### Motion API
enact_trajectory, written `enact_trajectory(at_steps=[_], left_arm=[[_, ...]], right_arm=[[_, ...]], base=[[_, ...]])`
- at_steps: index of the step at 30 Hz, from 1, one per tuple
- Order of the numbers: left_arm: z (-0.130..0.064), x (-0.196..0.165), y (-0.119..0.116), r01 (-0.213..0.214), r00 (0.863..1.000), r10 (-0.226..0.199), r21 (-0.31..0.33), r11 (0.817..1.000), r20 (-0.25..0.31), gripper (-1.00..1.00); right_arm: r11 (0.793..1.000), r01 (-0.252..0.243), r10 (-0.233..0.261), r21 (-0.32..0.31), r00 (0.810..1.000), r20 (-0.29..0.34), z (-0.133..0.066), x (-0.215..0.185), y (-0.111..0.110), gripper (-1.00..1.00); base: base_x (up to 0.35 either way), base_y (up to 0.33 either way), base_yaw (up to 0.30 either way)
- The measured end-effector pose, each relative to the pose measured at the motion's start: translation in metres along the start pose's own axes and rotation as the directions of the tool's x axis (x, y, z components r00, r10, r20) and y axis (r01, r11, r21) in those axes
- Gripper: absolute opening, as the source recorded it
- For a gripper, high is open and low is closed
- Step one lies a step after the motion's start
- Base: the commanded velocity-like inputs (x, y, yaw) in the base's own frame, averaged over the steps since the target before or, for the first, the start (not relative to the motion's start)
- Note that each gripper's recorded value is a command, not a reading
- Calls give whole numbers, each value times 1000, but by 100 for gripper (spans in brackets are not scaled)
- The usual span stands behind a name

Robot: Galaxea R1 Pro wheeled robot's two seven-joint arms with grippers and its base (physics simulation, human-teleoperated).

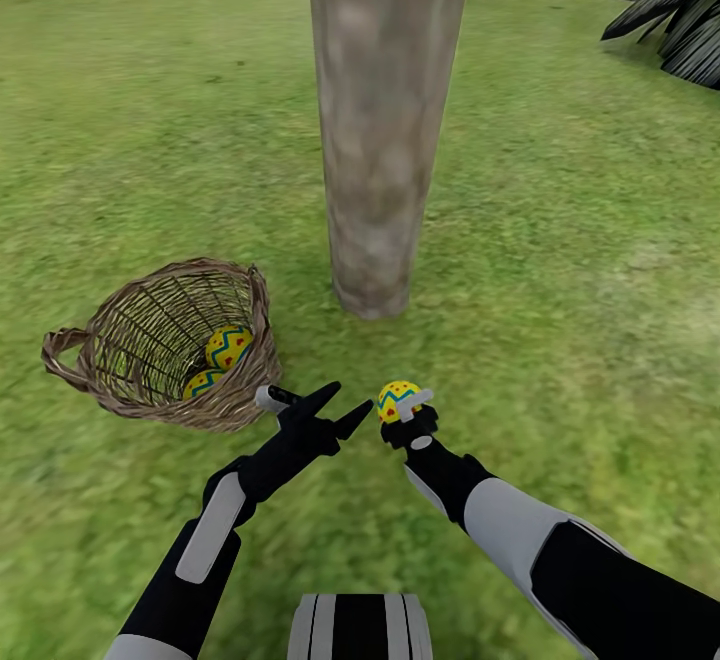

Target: Take the three Easter eggs out of the wicker basket on the lawn in the garden, then place them on the lawn next to a single tree (choose any tree) so that all three eggs are next to the same tree and none are left in the basket.

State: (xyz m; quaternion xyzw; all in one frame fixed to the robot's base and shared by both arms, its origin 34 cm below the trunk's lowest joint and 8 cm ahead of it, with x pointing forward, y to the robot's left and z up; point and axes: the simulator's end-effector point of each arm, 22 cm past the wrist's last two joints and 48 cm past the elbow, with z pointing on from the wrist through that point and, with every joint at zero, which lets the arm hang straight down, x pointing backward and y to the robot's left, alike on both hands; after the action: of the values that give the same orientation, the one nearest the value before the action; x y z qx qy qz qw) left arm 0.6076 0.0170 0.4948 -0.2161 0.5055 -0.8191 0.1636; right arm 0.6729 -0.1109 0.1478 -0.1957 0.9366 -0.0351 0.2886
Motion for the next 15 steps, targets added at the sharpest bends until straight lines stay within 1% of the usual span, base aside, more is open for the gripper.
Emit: enact_trajectory(at_steps=[5, 13, 15], left_arm=[[0, 0, 0, 0, 1000, 0, 0, 1000, 0, 100], [-1, 0, 2, 3, 1000, -3, -2, 1000, 2, 100], [-2, -1, 4, 7, 1000, -7, -5, 1000, 4, 100]], right_arm=[[1000, 1, -1, 0, 1000, -9, 0, 2, 0, -100], [1000, 16, -16, -2, 997, -77, 1, 18, 1, -100], [1000, 17, -17, -4, 997, -82, 2, 20, 2, -100]], base=[[0, 0, 0], [0, 0, 0], [0, 0, 0]])
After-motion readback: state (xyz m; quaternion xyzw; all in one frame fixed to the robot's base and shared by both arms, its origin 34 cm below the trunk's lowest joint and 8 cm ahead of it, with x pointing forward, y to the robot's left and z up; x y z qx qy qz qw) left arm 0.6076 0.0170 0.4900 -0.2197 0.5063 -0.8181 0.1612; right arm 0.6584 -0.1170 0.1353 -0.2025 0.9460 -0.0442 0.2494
